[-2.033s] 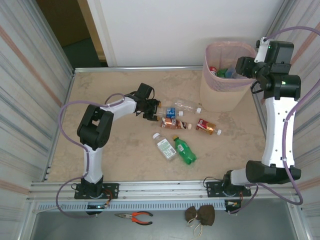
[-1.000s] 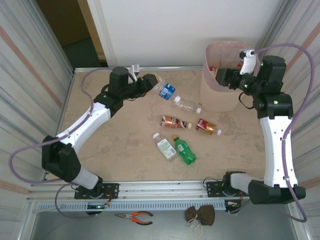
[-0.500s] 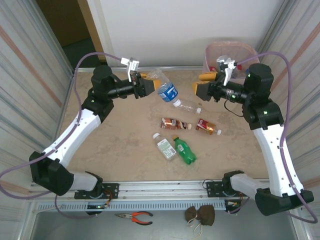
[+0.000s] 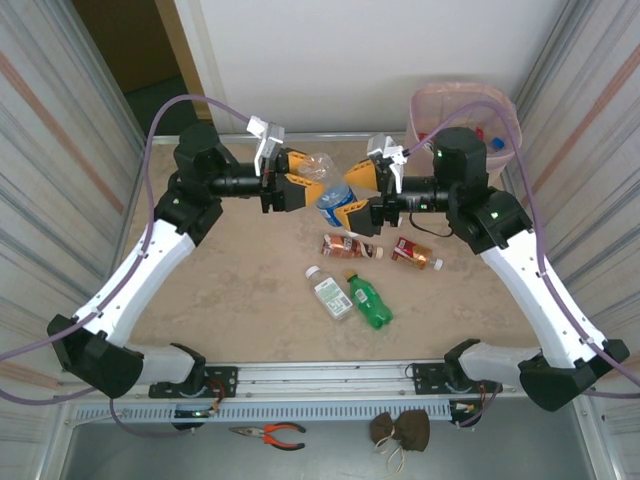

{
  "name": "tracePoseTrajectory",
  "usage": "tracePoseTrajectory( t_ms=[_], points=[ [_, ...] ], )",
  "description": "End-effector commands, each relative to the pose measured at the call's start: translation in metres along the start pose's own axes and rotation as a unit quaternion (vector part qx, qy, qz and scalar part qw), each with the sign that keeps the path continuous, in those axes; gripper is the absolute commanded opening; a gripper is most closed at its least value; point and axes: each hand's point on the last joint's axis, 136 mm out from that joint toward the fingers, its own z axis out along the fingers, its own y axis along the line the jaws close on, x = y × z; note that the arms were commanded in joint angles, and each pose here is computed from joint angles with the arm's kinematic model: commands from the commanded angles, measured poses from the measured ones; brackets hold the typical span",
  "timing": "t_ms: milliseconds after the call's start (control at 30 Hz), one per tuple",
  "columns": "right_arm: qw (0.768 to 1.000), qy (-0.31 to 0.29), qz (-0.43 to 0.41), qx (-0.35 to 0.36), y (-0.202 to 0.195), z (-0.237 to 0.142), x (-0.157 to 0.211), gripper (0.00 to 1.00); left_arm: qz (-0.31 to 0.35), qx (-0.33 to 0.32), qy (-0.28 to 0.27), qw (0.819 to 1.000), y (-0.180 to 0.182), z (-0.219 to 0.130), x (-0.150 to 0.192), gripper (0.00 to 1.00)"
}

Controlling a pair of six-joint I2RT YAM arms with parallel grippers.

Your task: Put the plastic bottles in the bin

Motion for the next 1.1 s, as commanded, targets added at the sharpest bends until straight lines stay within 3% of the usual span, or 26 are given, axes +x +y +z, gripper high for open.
tracePoseTrajectory(
  t_ms=[0,200,567,733,933,1067],
  points=[
    [1.0,0.007,-0.02,-0.002,0.004,0.005,-0.004,0.83,0.053,0.042,-0.001,0.998,-0.034,-0.003,-0.015,0.45],
    [1.0,0.014,-0.015,-0.02,0.006,0.016,-0.002,0.78,0.057,0.056,0.001,0.997,-0.042,-0.001,-0.013,0.44],
    [0.999,0.013,-0.01,-0.041,0.016,0.016,-0.003,0.6,0.058,0.071,0.005,0.996,-0.048,0.002,-0.01,0.46],
    [0.999,0.011,-0.012,-0.047,0.019,0.015,-0.004,0.54,0.062,0.051,0.0,0.997,-0.044,0.001,-0.011,0.54],
    [0.999,0.011,-0.015,-0.034,0.017,0.011,-0.004,0.54,0.072,0.0,-0.015,0.997,-0.035,-0.007,-0.015,0.74],
    [1.0,0.005,-0.014,-0.009,0.008,0.005,-0.008,0.54,0.075,-0.047,-0.034,0.995,-0.026,-0.021,-0.021,0.8]
  ],
)
